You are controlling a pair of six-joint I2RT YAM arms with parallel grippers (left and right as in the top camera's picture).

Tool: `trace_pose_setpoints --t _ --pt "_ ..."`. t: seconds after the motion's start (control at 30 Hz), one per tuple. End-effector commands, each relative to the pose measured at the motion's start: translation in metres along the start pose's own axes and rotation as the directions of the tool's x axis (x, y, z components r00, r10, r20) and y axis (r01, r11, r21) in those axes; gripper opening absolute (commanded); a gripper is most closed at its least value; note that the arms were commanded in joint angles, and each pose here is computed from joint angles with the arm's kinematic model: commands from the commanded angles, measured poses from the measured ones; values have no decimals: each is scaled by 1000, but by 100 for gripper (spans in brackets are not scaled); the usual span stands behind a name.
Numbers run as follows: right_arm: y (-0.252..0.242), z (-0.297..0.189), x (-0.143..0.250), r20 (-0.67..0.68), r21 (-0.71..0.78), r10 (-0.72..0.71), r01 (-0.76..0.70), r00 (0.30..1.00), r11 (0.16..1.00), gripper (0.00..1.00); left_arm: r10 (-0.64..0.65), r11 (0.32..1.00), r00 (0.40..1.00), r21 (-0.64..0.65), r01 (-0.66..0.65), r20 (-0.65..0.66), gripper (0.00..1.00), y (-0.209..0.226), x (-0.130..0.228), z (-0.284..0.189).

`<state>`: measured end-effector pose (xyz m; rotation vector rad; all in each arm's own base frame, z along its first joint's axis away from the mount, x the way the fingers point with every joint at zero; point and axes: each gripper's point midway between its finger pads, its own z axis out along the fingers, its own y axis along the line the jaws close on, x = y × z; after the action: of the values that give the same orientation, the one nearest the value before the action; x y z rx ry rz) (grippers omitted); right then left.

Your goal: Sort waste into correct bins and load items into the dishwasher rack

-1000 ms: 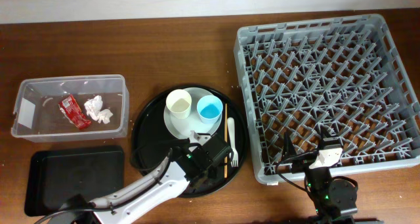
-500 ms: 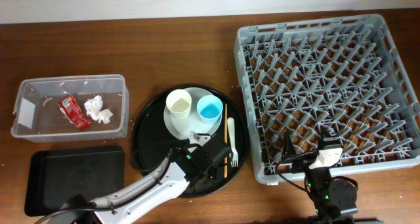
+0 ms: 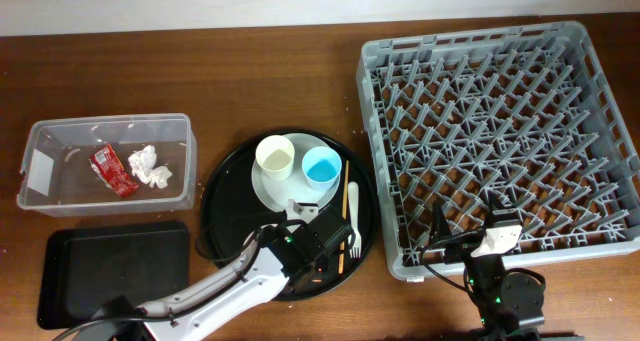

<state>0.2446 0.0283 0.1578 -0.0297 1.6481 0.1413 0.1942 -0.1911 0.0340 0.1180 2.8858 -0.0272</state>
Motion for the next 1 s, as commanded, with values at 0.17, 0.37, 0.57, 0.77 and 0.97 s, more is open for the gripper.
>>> trace_pose_setpoints --t 0.17,0.37,0.57,0.77,0.97 --pt "0 0 3 -5 0 4 -4 1000 1000 99 -1 999 1000 -46 2 27 13 11 -2 1" --pt "0 0 3 -5 0 4 -4 1000 1000 99 0 999 1000 -49 1 25 14 11 -1 2" --pt "0 0 3 -5 0 4 -4 1000 1000 99 5 998 1000 -65 -4 3 14 11 2 12" --pt "0 0 3 -5 0 4 -4 1000 1000 99 4 998 1000 -60 -3 4 13 9 1 11" --pt "0 0 3 -5 0 4 -4 1000 1000 99 5 998 1000 -65 -5 4 1 8 -2 6"
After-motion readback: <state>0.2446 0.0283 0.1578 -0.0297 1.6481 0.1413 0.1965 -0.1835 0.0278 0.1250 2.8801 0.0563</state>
